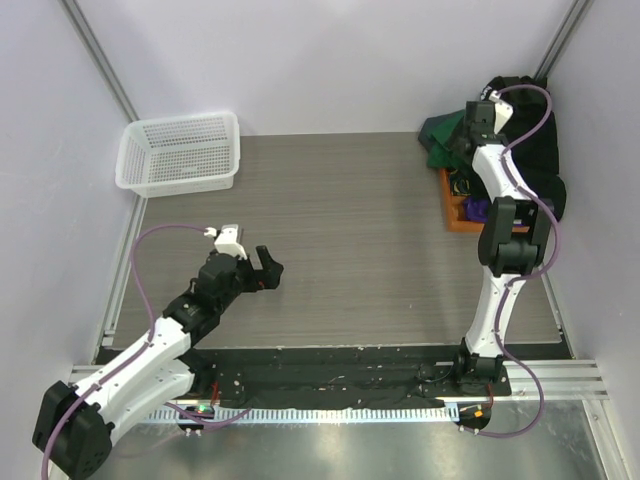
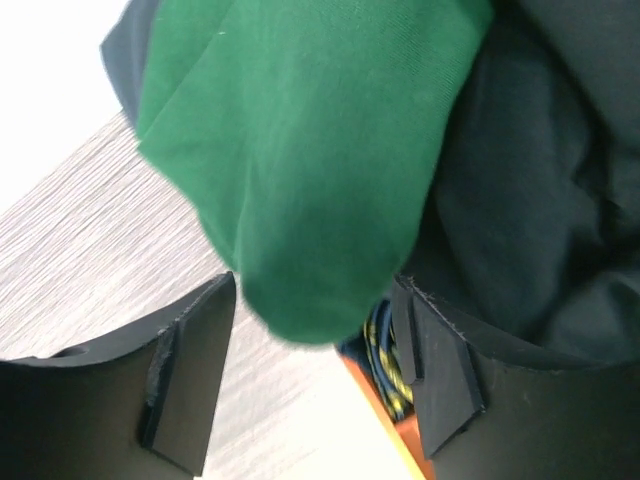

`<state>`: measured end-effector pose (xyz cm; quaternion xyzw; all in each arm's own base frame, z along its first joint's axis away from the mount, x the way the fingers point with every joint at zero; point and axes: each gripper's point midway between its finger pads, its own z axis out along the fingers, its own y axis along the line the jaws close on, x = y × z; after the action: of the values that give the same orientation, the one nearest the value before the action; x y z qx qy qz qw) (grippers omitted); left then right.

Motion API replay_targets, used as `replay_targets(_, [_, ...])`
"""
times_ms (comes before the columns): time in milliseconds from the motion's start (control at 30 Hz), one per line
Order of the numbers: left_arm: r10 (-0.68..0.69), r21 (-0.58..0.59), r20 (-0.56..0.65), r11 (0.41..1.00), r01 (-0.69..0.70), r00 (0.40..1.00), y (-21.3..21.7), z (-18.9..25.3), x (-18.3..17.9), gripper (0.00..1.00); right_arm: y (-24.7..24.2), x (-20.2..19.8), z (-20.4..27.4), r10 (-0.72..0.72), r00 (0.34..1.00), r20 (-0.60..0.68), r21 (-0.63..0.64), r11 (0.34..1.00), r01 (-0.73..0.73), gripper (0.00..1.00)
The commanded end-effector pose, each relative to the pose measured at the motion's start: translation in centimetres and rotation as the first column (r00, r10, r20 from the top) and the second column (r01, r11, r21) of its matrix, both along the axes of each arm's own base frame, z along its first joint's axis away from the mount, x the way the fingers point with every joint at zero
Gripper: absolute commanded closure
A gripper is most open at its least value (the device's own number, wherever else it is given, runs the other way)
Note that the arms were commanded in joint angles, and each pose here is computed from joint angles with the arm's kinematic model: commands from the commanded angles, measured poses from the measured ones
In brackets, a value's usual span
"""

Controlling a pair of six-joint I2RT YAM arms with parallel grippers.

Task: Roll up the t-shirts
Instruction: Pick up the T-shirt and place it in the bin.

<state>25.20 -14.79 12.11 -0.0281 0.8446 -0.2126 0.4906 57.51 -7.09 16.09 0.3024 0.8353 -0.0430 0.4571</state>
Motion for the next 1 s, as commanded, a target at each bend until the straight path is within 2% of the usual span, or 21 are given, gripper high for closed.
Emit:
replay_targets(0, [-0.011,-0.021,0.052,1.0,0.012,0.999,-0.5,1.5,0.8,0.0,-1.0,2.5,1.0,-0.066,0.995,0.069,-0.024,0.997,0.068,0.32])
replay_targets(33, [-0.011,-0.021,0.052,1.0,0.012,0.999,-0.6,1.5,0.9,0.0,-1.2,2.7,1.1,-0.068,0.995,0.072,-0.028,0.997,0.07,0.41])
replay_targets(67, [-0.013,-0.021,0.052,1.0,0.014,0.999,-0.6,1.5,0.9,0.0,-1.2,2.8,1.4,-0.065,0.995,0.073,-0.033,0.997,0.067,0.68])
replay_targets(100, [-0.015,-0.019,0.051,1.0,0.016,0.999,-0.6,1.5,0.9,0.0,-1.2,2.7,1.9,-0.062,0.995,0.078,-0.04,0.997,0.065,0.9])
replay_targets(133, [-0.014,-0.019,0.052,1.0,0.015,0.999,-0.6,1.5,0.9,0.0,-1.1,2.2,3.7,-0.066,0.992,0.104,-0.047,0.996,0.071,0.99])
replay_targets(200, [-0.013,-0.018,0.052,1.0,0.013,0.999,-0.6,1.5,0.9,0.0,-0.3,1.2,4.8,-0.061,0.991,0.117,-0.107,0.992,0.074,0.99])
replay_targets(233, [-0.013,-0.018,0.055,1.0,0.014,0.998,-0.5,1.6,0.8,0.0,0.1,0.3,7.9,-0.058,0.984,0.167,-0.131,0.988,0.08,0.99])
replay_targets(333, [-0.013,-0.021,0.059,1.0,0.014,0.998,-0.5,1.7,0.8,0.0,2.4,-1.6,11.4,-0.035,0.981,0.192,-0.246,0.966,0.083,0.99])
replay_targets(500, [-0.012,-0.016,0.056,1.0,0.013,0.998,-0.5,1.5,0.8,0.01,4.5,-5.2,20.4,0.038,0.949,0.313,-0.294,0.954,0.058,0.99])
replay_targets(567, [-0.012,-0.016,0.056,1.0,0.013,0.998,-0.5,1.5,0.8,0.0,6.2,-6.1,22.2,0.128,0.941,0.315,-0.279,0.959,-0.037,0.99])
replay_targets(600, [-0.013,-0.016,0.058,1.0,0.014,0.998,-0.5,1.6,0.8,0.0,7.0,-6.8,24.8,0.166,0.92,0.355,-0.269,0.961,-0.069,0.99])
replay_targets(633, [-0.014,-0.014,0.057,1.0,0.014,0.998,-0.5,1.5,0.8,0.0,8.9,-7.0,25.7,0.261,0.895,0.362,-0.254,0.951,-0.174,0.99])
replay_targets(700, [-0.01,-0.013,0.054,1.0,0.011,0.998,-0.4,1.5,0.8,0.0,12.1,-8.4,27.5,0.369,0.854,0.367,-0.243,0.924,-0.295,0.99])
replay_targets(733, [-0.01,-0.011,0.055,1.0,0.01,0.998,-0.4,1.5,0.8,0.0,14.1,-8.8,27.8,0.437,0.823,0.362,-0.235,0.897,-0.373,0.99])
replay_targets(767, [-0.007,-0.011,0.058,1.0,0.007,0.998,-0.3,1.7,0.9,0.0,17.5,-10.0,28.3,0.545,0.757,0.359,-0.219,0.838,-0.5,0.99])
replay_targets(833, [0.004,-0.008,0.059,1.0,-0.003,0.998,-0.1,1.8,0.8,0.0,21.1,-11.4,28.5,0.635,0.685,0.357,-0.187,0.767,-0.614,0.99])
replay_targets(867, [0.007,-0.006,0.06,1.0,-0.007,0.998,0.0,1.8,0.8,0.0,23.7,-12.8,28.4,0.715,0.602,0.355,-0.155,0.68,-0.717,0.99])
replay_targets(933, [0.018,-0.011,0.073,1.0,-0.017,0.997,0.3,2.2,0.7,0.0,26.8,-14.8,29.4,0.774,0.495,0.394,-0.133,0.581,-0.803,0.99])
replay_targets(967, [0.02,-0.01,0.077,1.0,-0.019,0.997,0.5,2.2,0.6,0.0,28.6,-16.0,28.8,0.811,0.418,0.41,-0.093,0.493,-0.865,0.99])
